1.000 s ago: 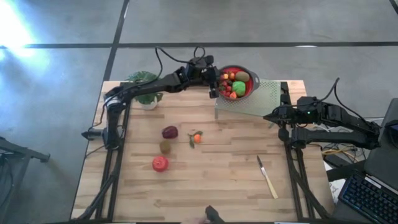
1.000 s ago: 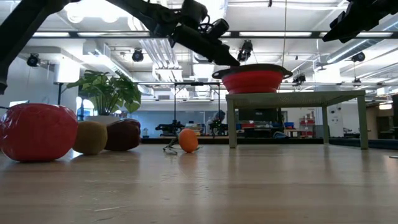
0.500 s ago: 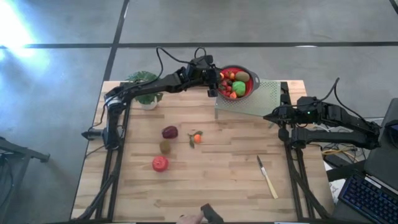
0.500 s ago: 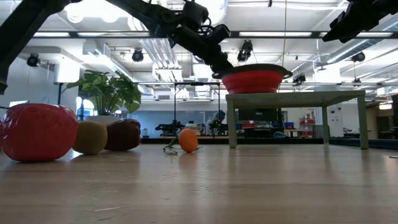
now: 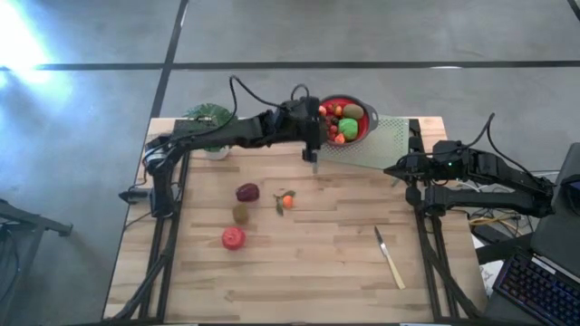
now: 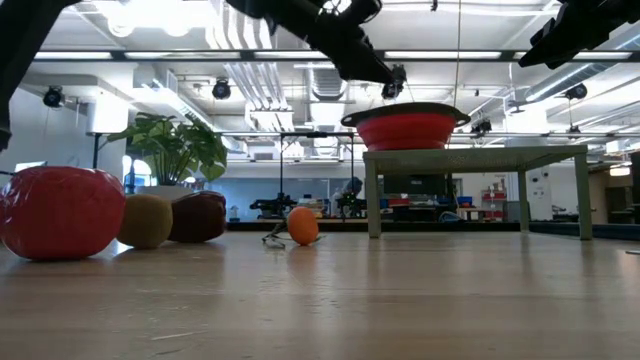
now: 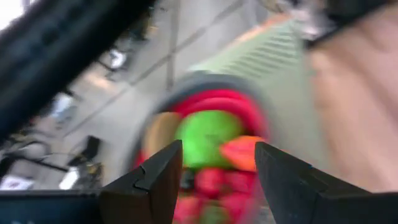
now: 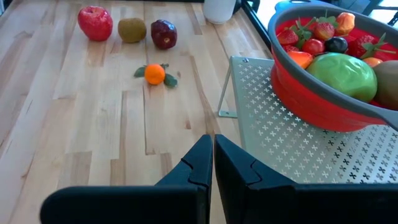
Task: Pick & Place Fruit
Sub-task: Put the orange into the strainer bowl on the shelf
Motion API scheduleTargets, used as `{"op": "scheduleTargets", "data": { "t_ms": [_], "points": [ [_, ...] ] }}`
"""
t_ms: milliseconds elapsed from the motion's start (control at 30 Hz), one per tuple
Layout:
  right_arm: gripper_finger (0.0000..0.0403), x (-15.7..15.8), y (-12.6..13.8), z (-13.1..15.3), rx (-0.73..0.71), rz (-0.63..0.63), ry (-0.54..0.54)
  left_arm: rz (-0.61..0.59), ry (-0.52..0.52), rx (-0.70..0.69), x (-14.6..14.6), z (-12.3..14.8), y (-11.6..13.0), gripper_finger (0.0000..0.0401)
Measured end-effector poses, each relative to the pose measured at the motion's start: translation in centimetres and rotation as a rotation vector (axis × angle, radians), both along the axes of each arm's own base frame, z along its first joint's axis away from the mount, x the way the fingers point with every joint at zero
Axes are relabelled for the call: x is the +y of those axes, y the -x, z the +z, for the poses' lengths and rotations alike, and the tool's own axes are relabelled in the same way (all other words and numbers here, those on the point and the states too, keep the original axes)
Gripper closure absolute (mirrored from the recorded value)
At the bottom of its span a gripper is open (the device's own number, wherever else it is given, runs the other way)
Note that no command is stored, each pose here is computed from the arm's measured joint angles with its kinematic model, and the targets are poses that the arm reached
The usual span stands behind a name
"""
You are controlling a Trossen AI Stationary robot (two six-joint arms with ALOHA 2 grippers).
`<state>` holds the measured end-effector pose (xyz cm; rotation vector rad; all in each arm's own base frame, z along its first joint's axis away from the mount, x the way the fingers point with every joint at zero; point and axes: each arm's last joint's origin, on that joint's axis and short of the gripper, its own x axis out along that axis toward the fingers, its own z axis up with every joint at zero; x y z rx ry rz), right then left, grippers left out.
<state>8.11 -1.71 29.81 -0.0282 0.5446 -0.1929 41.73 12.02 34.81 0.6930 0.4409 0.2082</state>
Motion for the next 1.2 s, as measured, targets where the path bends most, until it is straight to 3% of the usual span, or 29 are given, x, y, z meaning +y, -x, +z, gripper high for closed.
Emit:
{"op": "scheduleTargets", "data": {
  "t_ms": [267,433,767,1200],
  "points": [
    [0.039,0.0,0.0,0.0,0.0,0.0,0.0,-0.128,0.057,0.29,-6.3,-0.8,1.6,0.0197],
    [0.039,0.0,0.0,0.0,0.0,0.0,0.0,-0.116,0.155,0.416,-8.7,-1.3,2.8,0.0197],
    [0.039,0.0,0.0,0.0,0.0,0.0,0.0,-0.026,0.298,0.623,-9.5,-3.6,4.5,0.0197],
    [0.039,0.0,0.0,0.0,0.0,0.0,0.0,0.025,0.337,0.823,-9.1,-9.7,6.2,0.0197]
  ]
}}
